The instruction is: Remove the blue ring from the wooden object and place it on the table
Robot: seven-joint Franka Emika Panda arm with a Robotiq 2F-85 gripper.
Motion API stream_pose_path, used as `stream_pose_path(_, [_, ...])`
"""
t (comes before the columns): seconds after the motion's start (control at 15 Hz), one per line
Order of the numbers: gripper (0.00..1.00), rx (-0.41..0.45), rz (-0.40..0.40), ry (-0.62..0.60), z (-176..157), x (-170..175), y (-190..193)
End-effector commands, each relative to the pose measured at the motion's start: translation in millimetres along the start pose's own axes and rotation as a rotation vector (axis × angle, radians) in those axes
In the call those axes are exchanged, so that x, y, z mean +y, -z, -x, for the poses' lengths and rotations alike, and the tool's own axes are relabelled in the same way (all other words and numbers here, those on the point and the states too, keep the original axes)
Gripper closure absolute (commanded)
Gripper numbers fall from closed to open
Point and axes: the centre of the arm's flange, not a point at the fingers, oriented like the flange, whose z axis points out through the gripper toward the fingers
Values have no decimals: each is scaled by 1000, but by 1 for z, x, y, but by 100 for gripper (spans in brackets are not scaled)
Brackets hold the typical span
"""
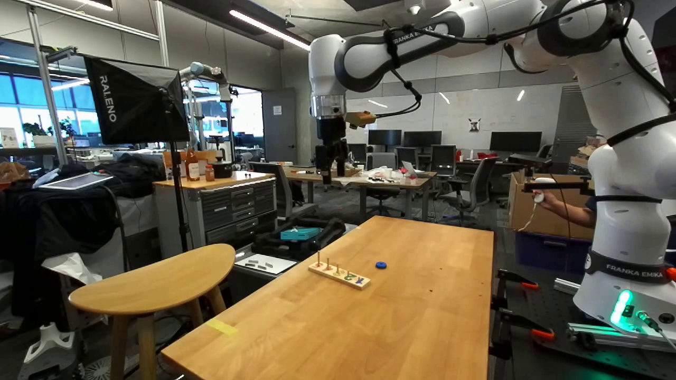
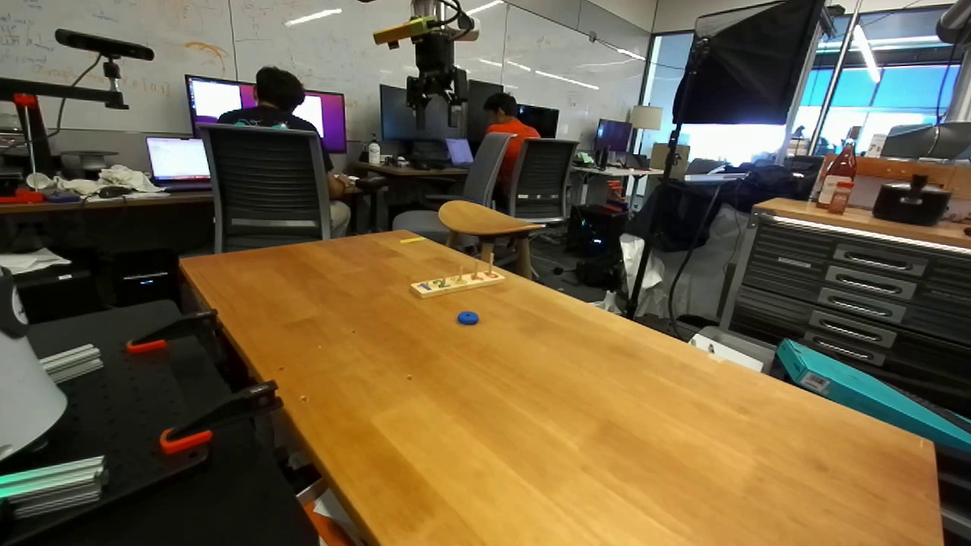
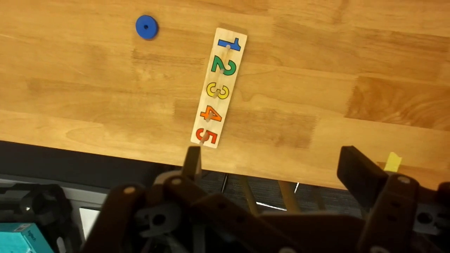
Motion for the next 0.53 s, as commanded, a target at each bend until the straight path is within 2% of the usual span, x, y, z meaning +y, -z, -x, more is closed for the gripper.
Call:
stream_pose_path(0.0, [0,-41,-8,-9,-18,-14,1])
stream_pose_path(0.47, [0,-87,-3,-17,-24,-17,-7])
